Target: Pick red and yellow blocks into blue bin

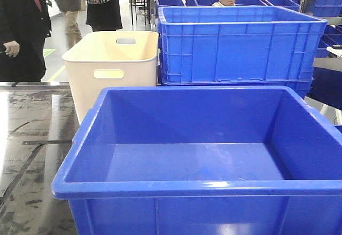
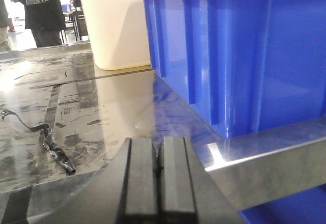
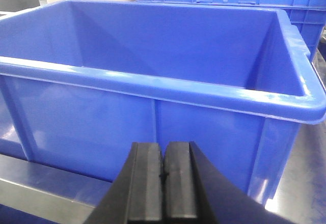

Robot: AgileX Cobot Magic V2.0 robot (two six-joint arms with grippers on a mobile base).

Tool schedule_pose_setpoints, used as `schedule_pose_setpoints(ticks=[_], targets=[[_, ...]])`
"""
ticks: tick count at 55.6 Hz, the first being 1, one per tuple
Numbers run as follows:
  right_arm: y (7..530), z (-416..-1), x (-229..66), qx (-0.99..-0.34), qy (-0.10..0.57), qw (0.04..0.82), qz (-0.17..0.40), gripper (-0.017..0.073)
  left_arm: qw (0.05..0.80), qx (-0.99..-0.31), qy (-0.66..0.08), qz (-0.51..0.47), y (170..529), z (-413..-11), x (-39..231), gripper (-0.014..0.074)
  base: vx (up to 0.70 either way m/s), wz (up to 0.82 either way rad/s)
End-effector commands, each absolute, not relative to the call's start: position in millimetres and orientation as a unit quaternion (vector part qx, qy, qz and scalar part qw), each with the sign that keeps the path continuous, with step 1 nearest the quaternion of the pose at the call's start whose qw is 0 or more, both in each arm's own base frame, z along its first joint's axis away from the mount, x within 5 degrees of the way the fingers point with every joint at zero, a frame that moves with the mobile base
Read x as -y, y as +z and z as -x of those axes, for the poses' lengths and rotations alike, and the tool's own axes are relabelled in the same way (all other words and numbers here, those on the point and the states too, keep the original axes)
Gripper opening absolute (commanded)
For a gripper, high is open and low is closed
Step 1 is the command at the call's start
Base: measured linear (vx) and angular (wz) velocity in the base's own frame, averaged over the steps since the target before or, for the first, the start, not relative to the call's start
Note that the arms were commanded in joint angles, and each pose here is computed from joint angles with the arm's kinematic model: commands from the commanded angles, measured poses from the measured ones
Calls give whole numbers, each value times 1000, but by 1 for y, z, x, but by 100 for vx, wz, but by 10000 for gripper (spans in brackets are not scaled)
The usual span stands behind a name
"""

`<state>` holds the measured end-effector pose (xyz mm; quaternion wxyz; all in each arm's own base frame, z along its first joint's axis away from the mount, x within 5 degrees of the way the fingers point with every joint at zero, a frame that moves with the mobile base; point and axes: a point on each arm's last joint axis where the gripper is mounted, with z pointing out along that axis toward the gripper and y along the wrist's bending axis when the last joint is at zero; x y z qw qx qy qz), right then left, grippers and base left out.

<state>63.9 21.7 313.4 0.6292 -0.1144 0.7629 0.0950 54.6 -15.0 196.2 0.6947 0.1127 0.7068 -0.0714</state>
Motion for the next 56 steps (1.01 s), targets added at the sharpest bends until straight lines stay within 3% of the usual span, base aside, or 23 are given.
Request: schedule_pose_setpoints(ticks=[1, 24, 43, 56], targets=[[329, -65, -20, -731, 93, 668, 105, -10, 733, -668, -74, -99, 210, -53, 13, 1, 0, 0], [322, -66, -20, -733, 88, 666, 105, -10, 733, -668, -74, -99, 210, -53, 13, 2, 0, 0], [224, -62, -10, -677, 78, 730, 39, -10, 733, -668, -74, -99, 210, -53, 13, 2, 0, 0], [202, -56, -4, -681, 38, 731, 18, -10, 733, -668, -74, -99, 210, -53, 13, 2, 0, 0]])
